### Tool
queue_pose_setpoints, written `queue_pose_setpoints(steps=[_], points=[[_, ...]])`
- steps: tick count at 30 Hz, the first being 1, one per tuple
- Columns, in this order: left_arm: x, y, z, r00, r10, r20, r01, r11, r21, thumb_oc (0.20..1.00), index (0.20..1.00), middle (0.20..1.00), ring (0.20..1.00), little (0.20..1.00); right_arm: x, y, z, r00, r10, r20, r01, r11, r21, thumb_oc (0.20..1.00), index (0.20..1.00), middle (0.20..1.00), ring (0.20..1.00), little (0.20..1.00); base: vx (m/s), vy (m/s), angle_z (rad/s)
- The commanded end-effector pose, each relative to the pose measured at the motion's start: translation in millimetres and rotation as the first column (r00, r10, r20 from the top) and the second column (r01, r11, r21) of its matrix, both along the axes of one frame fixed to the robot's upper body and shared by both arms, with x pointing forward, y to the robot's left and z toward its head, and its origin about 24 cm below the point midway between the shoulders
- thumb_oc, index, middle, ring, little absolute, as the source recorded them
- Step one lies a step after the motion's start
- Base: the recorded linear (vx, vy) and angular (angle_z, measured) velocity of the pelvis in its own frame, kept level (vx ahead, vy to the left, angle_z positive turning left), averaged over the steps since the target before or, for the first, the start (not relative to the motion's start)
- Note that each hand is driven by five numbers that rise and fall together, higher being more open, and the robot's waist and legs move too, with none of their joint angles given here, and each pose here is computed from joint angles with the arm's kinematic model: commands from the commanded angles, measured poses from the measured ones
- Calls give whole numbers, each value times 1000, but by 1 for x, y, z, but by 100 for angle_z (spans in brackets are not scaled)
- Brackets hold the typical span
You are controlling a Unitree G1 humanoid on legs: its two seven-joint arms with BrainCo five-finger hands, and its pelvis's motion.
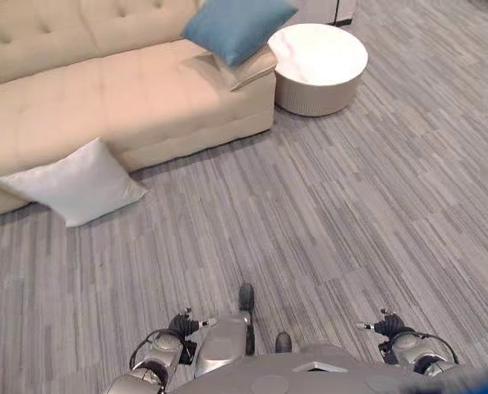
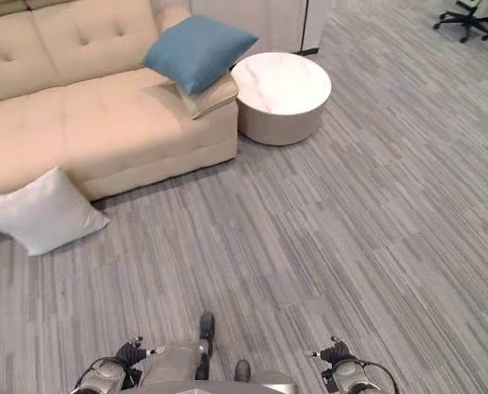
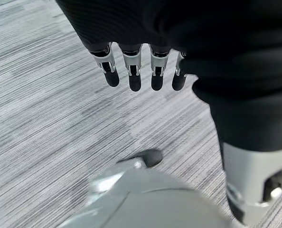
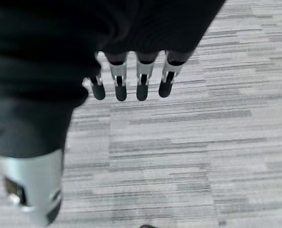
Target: Pick up all the scattered cushions and arrange them neatly on the sofa.
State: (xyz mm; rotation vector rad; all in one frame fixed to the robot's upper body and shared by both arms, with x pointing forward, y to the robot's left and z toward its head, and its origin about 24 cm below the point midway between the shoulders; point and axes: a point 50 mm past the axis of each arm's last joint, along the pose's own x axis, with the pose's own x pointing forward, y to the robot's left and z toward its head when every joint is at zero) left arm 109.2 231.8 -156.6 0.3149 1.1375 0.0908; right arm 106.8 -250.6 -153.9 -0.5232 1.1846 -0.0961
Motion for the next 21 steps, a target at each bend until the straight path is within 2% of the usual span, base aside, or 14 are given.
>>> queue_pose_setpoints(steps=[1, 11, 15, 21], points=[[6, 7, 3, 1000, -19, 11, 18, 999, 28, 1000, 1000, 1000, 1000, 1000, 10, -3, 5, 998, 19, 58, -19, 1000, -8, 1000, 1000, 1000, 1000, 1000, 150, 110, -23], [22, 2, 7, 997, -50, 54, 49, 999, 23, 1000, 1000, 1000, 1000, 1000, 35, -8, 16, 990, 67, 125, -63, 997, -41, 1000, 1000, 1000, 1000, 1000, 249, 9, 13], [17, -5, 4, 997, -73, 36, 72, 997, 8, 1000, 1000, 1000, 1000, 1000, 22, -7, 10, 995, 38, 97, -36, 999, -22, 1000, 1000, 1000, 1000, 1000, 310, -161, 62], [27, -5, 7, 996, -63, 60, 63, 998, 0, 1000, 1000, 1000, 1000, 1000, 14, -7, 7, 996, -33, 79, 33, 999, 0, 1000, 1000, 1000, 1000, 1000, 184, -135, 26]])
